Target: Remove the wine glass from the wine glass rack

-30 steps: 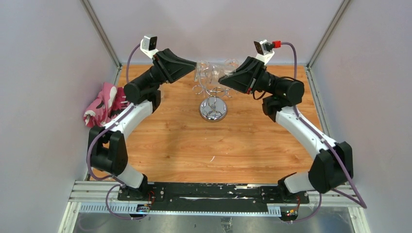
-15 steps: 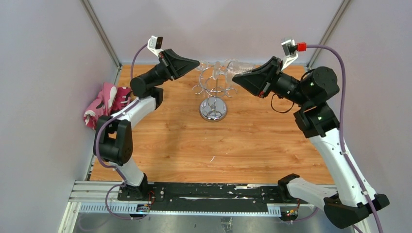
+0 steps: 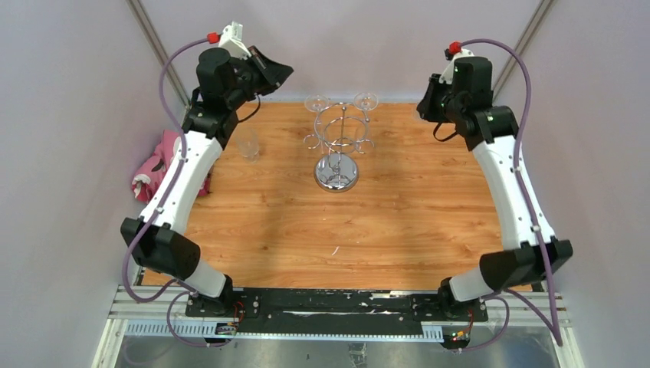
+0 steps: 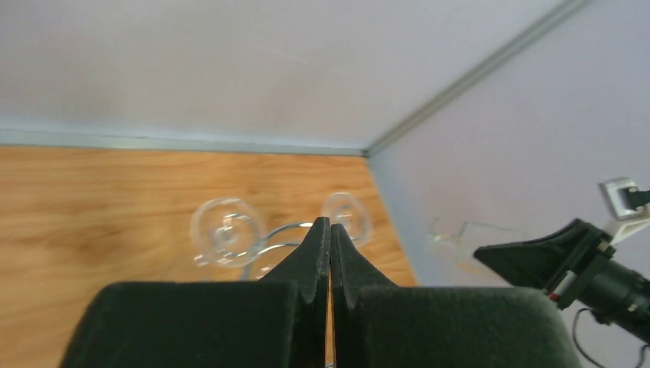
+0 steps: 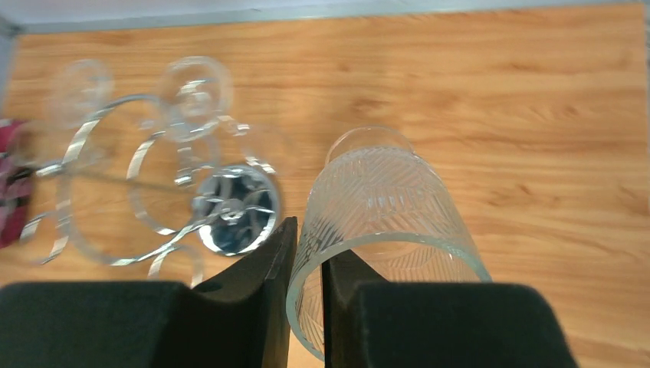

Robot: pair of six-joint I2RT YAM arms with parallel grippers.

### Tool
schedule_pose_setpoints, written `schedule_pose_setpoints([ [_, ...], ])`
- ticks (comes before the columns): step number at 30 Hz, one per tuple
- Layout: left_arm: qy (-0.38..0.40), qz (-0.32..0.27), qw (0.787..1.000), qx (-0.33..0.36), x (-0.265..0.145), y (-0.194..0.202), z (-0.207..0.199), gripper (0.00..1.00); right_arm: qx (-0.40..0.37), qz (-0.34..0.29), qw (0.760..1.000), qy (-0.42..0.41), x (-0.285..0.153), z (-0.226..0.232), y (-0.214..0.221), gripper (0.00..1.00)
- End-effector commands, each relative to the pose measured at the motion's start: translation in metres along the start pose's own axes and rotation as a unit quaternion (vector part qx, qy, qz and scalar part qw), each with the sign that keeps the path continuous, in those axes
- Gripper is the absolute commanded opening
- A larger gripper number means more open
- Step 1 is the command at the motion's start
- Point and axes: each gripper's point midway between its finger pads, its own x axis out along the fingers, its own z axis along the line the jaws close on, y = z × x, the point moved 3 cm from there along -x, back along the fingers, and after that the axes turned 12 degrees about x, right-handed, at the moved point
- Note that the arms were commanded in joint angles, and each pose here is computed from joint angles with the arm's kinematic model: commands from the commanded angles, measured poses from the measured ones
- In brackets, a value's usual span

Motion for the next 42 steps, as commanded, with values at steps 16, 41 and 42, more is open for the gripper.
schedule_pose_setpoints([
  [16, -0.208, 0.138, 0.964, 0.094, -0.059, 0.079, 0.078, 0.0, 0.015, 0.212, 0.958, 0.191, 0.143, -0.187, 0.052, 0.0],
  [41, -0.202, 0.155, 0.963, 0.087, -0.046, 0.096, 0.088, 0.0, 0.021, 0.293, 0.933, 0.21, 0.182, -0.224, 0.093, 0.11],
  [42, -0.202, 0.156, 0.963, 0.087, -0.046, 0.096, 0.089, 0.0, 0.021, 0.288, 0.935, 0.207, 0.18, -0.221, 0.089, 0.14],
])
